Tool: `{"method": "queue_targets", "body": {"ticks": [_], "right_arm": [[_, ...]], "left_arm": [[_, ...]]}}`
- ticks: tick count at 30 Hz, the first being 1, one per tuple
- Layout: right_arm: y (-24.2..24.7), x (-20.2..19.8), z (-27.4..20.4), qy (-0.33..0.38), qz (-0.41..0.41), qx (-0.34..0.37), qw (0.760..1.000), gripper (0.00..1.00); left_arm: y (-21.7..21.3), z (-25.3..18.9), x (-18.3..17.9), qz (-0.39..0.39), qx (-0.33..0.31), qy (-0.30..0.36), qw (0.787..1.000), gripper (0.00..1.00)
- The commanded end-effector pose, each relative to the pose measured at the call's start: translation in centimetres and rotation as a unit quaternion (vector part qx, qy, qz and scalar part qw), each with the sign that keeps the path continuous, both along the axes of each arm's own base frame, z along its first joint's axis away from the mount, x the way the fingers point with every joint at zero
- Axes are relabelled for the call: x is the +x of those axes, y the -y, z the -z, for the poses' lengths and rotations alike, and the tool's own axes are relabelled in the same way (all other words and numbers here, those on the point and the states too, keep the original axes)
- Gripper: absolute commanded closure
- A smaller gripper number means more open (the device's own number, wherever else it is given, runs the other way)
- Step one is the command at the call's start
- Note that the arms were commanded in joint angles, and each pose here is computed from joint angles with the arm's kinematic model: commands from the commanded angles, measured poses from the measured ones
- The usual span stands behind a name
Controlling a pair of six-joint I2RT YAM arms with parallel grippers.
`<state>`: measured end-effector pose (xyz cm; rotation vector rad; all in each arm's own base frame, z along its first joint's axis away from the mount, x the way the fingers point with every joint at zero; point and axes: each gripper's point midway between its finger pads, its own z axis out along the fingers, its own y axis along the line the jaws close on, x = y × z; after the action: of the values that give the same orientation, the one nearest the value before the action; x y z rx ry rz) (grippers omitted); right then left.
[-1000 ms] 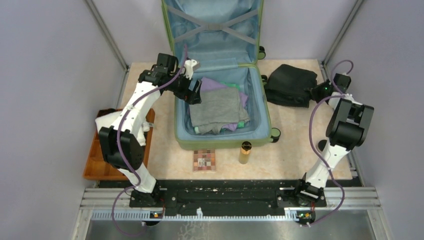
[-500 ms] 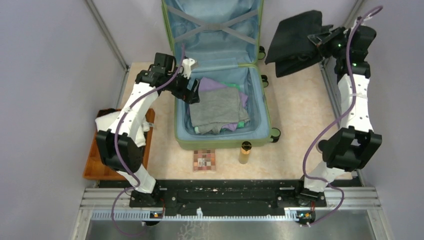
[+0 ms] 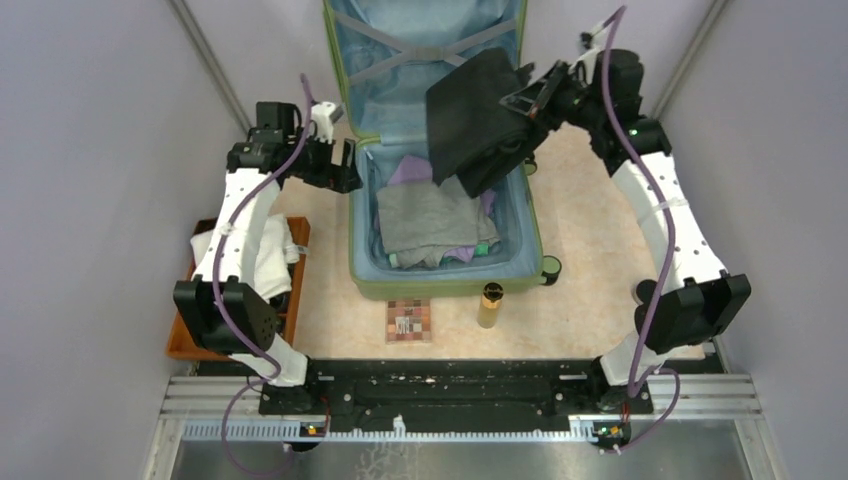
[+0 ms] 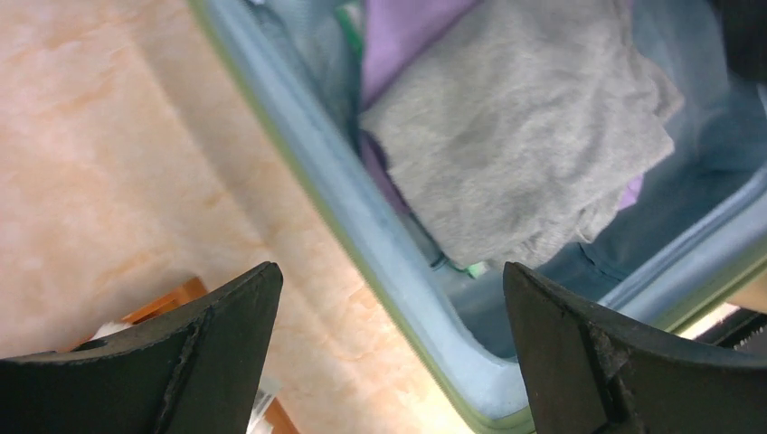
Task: Pack the luggage
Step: Place the clothes in the luggage.
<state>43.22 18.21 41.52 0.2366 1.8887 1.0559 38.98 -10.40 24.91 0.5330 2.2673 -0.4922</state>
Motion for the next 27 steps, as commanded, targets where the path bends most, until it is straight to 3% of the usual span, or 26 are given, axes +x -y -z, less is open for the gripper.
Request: {"method": "queue_targets", "body": {"ticks": [1, 10, 15, 22, 25, 27], "right_arm": [[-4.2, -5.3, -7.3, 0.103, -0.054, 0.046, 0.992, 1.0], [-12.7, -8.2, -5.5, 0.062, -0.141, 0.149, 0.977, 1.0], [-13.8, -6.9, -0.8, 0.011, -0.142, 0.192, 0.971, 1.0], [-13.0, -4.3, 10.6, -0.061, -0.075, 0.17, 0.981, 1.0], [-13.4, -3.8, 12.5, -0.079, -0.081, 0.184, 0.976, 1.0], [-14.3, -3.8, 11.3, -0.07, -0.092, 0.184, 0.976, 1.0]], "left_arm": [[-2.4, -4.5, 0.1, -0.038, -0.026, 0.053, 0.998, 0.02], [-6.4, -6.4, -0.5, -0.095, 0.002, 0.102, 0.99, 0.01], [-6.5, -5.6, -0.7, -0.09, 0.007, 0.097, 0.991, 0.01], [-5.5, -4.3, -0.8, -0.064, -0.009, 0.086, 0.994, 0.02], [-5.0, -3.5, -0.8, -0.048, -0.017, 0.078, 0.996, 0.02], [-4.8, -3.0, -0.8, -0.042, -0.019, 0.072, 0.996, 0.02]]}}
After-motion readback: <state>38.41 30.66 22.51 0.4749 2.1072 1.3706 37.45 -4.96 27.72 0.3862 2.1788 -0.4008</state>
